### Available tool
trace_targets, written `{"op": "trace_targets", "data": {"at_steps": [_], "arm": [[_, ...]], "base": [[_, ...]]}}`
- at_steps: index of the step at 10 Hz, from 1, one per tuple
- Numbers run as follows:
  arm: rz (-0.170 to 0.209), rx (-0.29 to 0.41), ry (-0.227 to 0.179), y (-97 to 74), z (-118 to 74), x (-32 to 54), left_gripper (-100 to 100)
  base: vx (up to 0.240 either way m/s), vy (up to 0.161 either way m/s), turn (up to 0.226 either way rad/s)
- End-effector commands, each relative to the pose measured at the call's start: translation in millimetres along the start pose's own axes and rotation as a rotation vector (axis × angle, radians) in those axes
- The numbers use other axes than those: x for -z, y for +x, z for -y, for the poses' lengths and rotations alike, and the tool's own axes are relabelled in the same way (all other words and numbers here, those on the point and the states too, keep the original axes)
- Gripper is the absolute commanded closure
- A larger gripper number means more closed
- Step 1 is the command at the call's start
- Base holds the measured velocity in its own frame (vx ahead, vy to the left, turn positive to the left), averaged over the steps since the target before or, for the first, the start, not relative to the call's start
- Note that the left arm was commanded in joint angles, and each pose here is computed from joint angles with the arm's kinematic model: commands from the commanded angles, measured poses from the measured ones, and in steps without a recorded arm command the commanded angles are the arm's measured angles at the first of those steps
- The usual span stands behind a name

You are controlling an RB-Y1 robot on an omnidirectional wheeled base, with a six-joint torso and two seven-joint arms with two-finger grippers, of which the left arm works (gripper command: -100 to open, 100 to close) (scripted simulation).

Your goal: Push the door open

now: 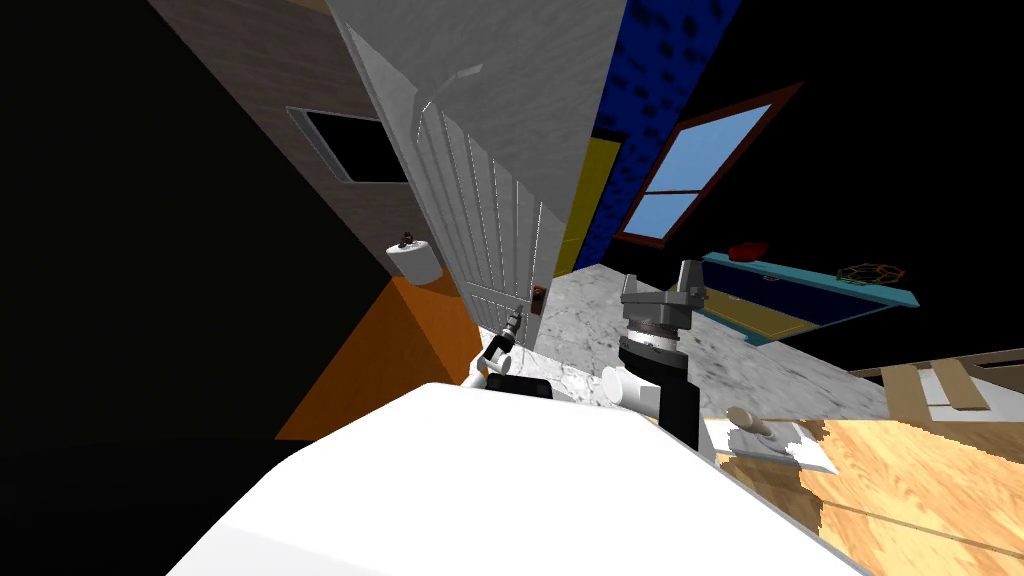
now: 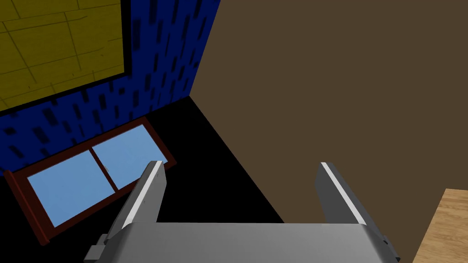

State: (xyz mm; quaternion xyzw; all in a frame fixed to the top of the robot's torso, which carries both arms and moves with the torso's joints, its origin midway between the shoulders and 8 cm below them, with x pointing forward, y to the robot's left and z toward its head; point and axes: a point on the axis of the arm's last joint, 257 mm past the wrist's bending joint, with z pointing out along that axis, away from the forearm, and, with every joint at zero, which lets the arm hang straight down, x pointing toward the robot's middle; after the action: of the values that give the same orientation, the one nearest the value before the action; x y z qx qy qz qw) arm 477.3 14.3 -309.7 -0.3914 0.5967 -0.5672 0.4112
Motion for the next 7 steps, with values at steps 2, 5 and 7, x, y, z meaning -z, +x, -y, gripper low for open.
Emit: {"op": "trace_targets", "data": {"at_steps": [2,5,7], "arm": [[-0.036,0.047,0.019,39.1,15.4,0.8,-100],[-0.032,0.013,0.007,24.2,4.6,2.5,-100],[-0.029,-0.010,-0.002,13.4,-0.8,3.3,-100]], "base": [[-0.114,-0.019,0.148],[-0.005,-0.021,0.002],[0.215,-0.007,-0.014]]}}
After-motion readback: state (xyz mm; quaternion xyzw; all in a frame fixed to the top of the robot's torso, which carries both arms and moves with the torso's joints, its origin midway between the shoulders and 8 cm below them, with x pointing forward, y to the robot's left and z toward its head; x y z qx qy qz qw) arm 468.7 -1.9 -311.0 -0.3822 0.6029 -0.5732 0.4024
